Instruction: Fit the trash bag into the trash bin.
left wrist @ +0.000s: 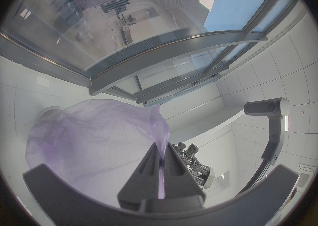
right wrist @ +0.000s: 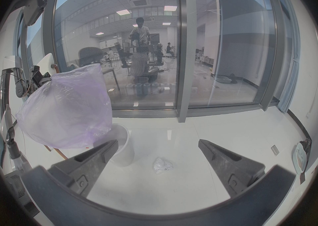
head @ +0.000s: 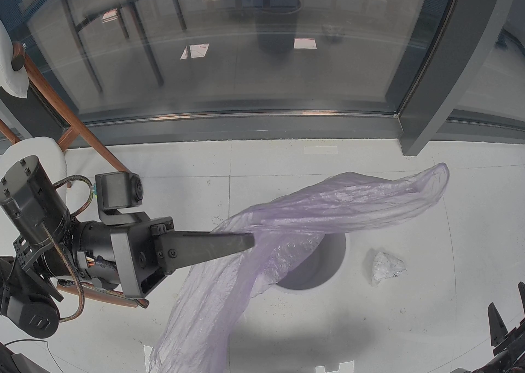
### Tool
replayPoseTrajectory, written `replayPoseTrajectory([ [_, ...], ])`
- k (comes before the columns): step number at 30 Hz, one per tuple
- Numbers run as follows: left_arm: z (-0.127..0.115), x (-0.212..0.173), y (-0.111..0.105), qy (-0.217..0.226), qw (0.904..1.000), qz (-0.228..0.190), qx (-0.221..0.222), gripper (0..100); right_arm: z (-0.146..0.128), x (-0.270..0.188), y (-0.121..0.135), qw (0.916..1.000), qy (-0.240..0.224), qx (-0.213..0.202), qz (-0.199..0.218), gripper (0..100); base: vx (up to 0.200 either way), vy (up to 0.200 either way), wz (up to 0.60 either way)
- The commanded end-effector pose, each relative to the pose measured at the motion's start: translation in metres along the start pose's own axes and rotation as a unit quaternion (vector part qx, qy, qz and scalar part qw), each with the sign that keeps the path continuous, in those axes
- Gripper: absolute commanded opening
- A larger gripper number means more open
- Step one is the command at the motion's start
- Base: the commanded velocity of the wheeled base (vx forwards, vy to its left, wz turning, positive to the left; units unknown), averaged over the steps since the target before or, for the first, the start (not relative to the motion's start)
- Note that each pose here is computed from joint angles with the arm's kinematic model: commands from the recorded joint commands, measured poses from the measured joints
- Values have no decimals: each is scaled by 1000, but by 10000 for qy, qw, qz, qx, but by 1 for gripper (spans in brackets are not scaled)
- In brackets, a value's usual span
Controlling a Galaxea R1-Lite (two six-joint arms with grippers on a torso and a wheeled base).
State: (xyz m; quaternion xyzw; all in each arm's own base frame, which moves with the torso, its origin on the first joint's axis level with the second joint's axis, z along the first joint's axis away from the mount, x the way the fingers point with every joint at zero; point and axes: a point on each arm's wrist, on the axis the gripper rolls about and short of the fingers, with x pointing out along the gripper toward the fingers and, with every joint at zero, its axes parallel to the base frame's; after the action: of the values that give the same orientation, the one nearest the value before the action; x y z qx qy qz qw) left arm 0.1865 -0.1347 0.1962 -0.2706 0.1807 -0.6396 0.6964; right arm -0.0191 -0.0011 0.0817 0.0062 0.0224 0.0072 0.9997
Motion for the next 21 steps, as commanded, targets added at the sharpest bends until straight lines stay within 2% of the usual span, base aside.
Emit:
replayPoseTrajectory([
  [1,-1,3,5,32,10000,30,-54,0,-5,1,0,10000,91,-1,2,100,0,0,0],
  [21,2,14,24,16,10000,36,-71,0,-5,1,0,10000,91,-16,2,100,0,0,0],
])
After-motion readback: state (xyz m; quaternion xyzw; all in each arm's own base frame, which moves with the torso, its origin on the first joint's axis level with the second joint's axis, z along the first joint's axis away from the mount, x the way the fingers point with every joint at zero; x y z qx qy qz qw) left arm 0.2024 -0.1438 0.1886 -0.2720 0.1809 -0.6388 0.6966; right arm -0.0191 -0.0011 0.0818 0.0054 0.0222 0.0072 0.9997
